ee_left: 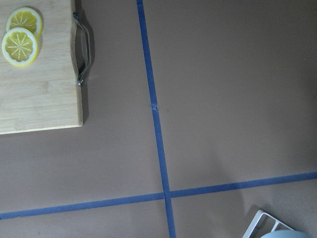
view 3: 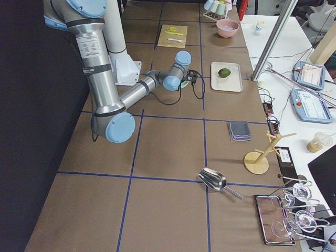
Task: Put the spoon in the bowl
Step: 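Slide the green bowl with the right gripper toward the table centre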
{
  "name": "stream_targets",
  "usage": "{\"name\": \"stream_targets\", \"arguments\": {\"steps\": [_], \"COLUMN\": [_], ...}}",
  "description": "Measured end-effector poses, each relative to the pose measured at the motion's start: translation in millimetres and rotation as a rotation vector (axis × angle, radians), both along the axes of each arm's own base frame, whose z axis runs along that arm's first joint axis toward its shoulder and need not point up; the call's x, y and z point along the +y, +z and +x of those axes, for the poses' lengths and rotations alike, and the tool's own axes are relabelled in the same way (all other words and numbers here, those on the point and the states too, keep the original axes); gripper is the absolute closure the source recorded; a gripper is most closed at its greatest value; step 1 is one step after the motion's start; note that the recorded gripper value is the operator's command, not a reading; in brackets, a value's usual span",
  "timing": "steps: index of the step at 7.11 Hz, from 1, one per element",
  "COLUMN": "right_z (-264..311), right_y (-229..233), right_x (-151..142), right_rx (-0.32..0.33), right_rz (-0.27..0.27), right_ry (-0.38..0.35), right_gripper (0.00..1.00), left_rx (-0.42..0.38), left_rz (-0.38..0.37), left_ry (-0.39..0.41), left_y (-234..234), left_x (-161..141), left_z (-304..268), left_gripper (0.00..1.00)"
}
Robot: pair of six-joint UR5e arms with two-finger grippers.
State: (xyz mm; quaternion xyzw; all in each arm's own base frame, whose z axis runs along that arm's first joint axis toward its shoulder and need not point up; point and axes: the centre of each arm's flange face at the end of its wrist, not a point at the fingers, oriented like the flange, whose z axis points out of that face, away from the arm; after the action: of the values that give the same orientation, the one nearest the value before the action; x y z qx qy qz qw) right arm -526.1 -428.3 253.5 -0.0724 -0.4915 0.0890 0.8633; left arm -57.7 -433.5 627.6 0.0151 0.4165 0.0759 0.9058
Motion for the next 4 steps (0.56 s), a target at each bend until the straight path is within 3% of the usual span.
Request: {"name": "stream_targets", "arguments": {"steps": [4], "right_z": [-28], "right_y": [7], "right_x": [-4], "right_rx": [0.038], "right_rz": [-0.018], "right_ry": [0.005], "right_gripper": [0.88], "left_rx": [0.012], "left_rz": [0.009], "left_ry": [0.003], "left_y": [-4], "left_x": [-1], "left_z": [2], "left_gripper": [0.0]}}
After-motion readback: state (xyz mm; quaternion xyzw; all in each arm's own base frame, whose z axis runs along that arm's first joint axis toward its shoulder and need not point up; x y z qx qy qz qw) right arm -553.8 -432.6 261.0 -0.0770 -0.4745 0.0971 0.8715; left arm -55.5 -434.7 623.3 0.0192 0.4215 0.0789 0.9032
